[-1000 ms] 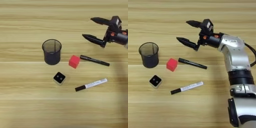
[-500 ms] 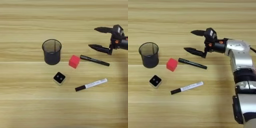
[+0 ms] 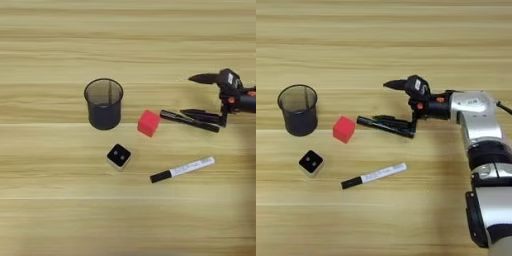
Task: Move the objects on the table
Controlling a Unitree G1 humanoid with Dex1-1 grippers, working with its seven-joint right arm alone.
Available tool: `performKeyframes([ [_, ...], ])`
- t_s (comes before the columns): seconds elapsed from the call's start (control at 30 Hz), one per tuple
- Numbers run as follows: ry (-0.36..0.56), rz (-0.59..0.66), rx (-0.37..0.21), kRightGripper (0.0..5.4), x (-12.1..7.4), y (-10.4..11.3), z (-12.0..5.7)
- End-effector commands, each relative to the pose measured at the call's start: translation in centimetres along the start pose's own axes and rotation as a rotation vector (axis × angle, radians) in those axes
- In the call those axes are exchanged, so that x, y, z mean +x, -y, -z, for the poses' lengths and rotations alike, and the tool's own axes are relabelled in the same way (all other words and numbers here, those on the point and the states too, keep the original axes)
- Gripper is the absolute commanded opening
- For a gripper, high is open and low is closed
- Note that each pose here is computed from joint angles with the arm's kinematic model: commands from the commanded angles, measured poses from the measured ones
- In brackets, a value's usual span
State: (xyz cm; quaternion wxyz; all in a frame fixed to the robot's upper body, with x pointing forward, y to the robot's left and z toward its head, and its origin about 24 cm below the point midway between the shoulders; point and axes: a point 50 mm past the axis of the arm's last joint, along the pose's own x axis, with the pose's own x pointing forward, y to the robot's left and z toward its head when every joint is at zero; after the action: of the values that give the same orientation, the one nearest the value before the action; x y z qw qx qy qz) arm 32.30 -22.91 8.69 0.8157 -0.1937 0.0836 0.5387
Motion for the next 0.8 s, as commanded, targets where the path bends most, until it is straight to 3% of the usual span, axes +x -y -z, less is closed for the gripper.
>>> performKeyframes([
  [0.03,-0.001,0.073,-0.142,5.38,-1.0,2.3,-3.1],
  [0.5,-0.08,0.018,-0.066,5.37,-0.6,1.6,-0.8],
  [0.8,-0.117,0.016,-0.048,4.31,-0.2,1.4,0.2],
])
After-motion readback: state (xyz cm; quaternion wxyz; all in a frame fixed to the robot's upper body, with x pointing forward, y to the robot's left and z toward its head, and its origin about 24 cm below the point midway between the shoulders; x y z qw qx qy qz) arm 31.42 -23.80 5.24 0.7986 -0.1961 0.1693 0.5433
